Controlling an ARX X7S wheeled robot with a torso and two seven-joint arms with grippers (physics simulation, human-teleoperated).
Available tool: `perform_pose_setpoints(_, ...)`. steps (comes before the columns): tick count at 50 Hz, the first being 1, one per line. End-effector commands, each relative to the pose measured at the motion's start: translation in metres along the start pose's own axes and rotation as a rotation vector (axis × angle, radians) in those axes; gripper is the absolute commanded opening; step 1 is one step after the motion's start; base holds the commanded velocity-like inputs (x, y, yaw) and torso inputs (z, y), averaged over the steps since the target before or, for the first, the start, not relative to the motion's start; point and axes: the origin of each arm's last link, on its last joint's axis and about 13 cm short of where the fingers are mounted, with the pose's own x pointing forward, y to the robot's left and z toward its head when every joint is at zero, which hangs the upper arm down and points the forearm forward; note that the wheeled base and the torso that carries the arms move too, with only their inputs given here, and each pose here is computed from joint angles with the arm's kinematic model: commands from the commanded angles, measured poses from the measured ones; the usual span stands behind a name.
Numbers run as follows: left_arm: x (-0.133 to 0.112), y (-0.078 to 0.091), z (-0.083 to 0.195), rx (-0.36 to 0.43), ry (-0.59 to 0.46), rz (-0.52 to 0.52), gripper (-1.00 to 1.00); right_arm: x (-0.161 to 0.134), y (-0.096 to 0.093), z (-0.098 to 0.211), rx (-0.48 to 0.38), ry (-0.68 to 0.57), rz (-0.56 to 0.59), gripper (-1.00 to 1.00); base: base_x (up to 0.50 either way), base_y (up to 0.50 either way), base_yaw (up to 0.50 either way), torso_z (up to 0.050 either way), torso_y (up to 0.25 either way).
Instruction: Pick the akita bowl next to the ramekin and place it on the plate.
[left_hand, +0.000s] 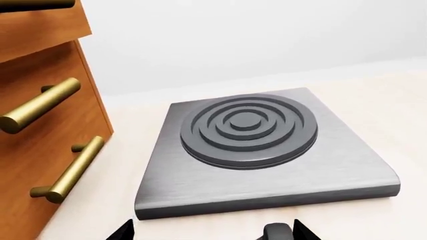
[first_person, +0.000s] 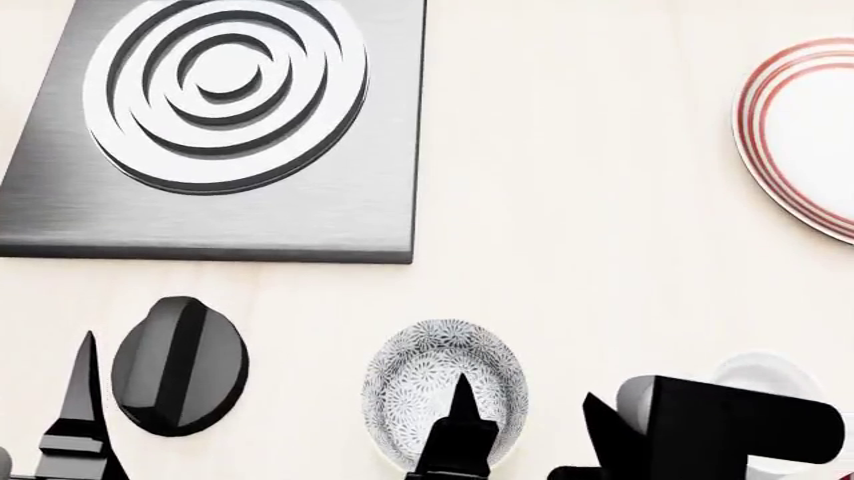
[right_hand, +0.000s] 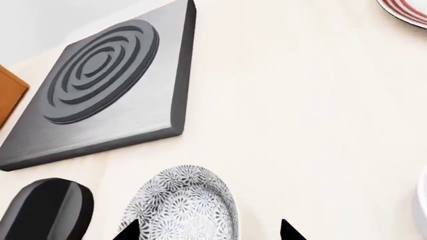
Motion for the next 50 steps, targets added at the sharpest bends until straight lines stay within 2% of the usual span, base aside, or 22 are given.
perform_pose_setpoints(1,0.000,0.000,-0.001,0.003,0.002,-0.002,1.00,0.007,-0.003,-0.004,0.010,0.019,-0.008,1.00,0.00,0.00,0.00,0.000,0.000)
perform_pose_setpoints(50,0.001,0.003,-0.001,0.012,0.005,0.012,1.00,0.024,-0.010,-0.009,0.029,0.051,-0.013,1.00,0.00,0.00,0.00,0.000,0.000)
